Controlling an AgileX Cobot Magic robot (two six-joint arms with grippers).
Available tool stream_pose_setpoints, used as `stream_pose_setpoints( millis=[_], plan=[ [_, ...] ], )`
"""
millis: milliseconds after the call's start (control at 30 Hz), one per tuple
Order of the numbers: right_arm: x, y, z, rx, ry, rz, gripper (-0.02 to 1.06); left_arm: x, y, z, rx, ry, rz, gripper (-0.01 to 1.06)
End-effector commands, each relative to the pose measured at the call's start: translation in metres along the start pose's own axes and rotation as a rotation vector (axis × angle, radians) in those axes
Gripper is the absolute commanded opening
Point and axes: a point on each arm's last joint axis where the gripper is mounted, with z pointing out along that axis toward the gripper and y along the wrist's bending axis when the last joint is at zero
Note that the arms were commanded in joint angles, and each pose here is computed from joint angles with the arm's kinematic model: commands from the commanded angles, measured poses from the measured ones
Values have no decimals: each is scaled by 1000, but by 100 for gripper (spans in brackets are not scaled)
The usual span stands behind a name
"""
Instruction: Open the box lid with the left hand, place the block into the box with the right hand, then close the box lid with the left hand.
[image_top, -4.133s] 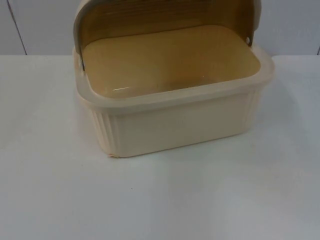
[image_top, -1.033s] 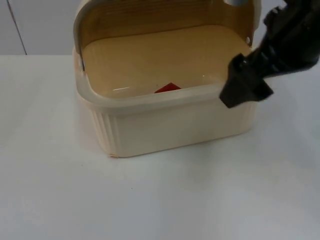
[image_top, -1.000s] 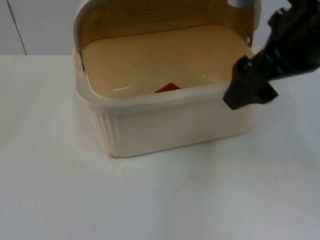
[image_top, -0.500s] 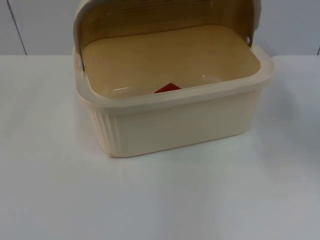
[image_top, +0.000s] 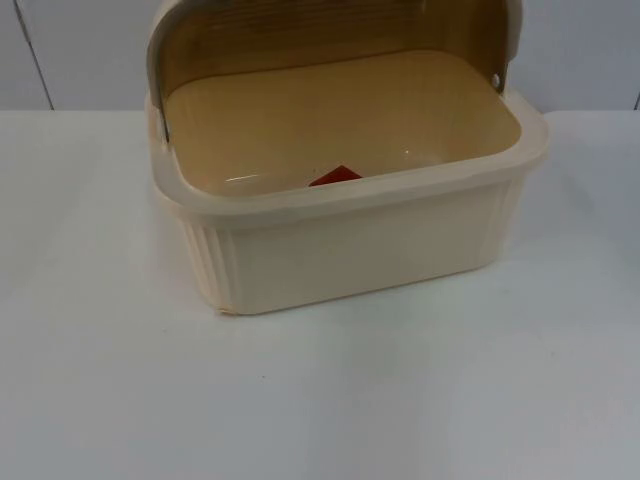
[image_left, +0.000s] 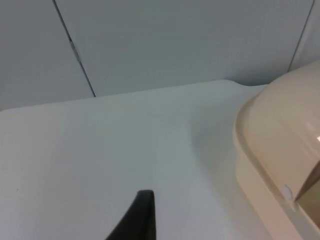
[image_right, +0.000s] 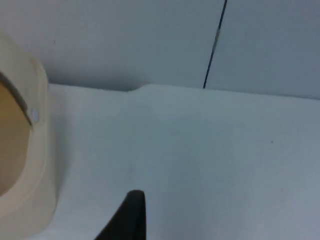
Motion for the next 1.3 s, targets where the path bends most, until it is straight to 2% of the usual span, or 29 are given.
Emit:
stream_pose_setpoints(
  millis=[0,67,100,167,267,700,767,833,867,900,1000,1233,1267],
  plan=[
    [-16,-1,-6,-16,-36,19,105,-1,-3,1,17,-14,-24,104],
    [-29,0,-11,-49,-83,91,105,-1,-3,1,22,-19,-32,104],
    [-29,0,-11,-49,-83,91,105,-1,-3,1,22,-19,-32,104],
    [-31,2,-12,-73,-98,141,105,-1,-4,1,25,-19,-35,104],
    [-28,3,-12,-77,-67,136,105,-1,-4,1,25,-17,-35,104],
    [-26,-1,-14,-22,-54,69,105,6,-4,0,26,63,-29,104],
    [-26,-1,-14,-22,-54,69,105,3,-4,1,24,28,-30,104],
    [-26,-1,-14,-22,-54,69,105,-5,-2,1,8,-64,-14,104],
    [-26,-1,-14,-22,-54,69,105,-5,-2,1,8,-64,-14,104],
    [-26,-1,-14,-22,-54,69,105,-9,-2,0,8,-113,-17,104],
    [-26,-1,-14,-22,-54,69,105,-15,-3,0,21,-169,-44,104],
    [-26,-2,-14,-21,-54,64,105,-32,-2,22,20,-154,-27,104],
    [-26,-1,-14,-22,-52,64,105,-44,-3,30,29,-151,-31,104]
  ],
)
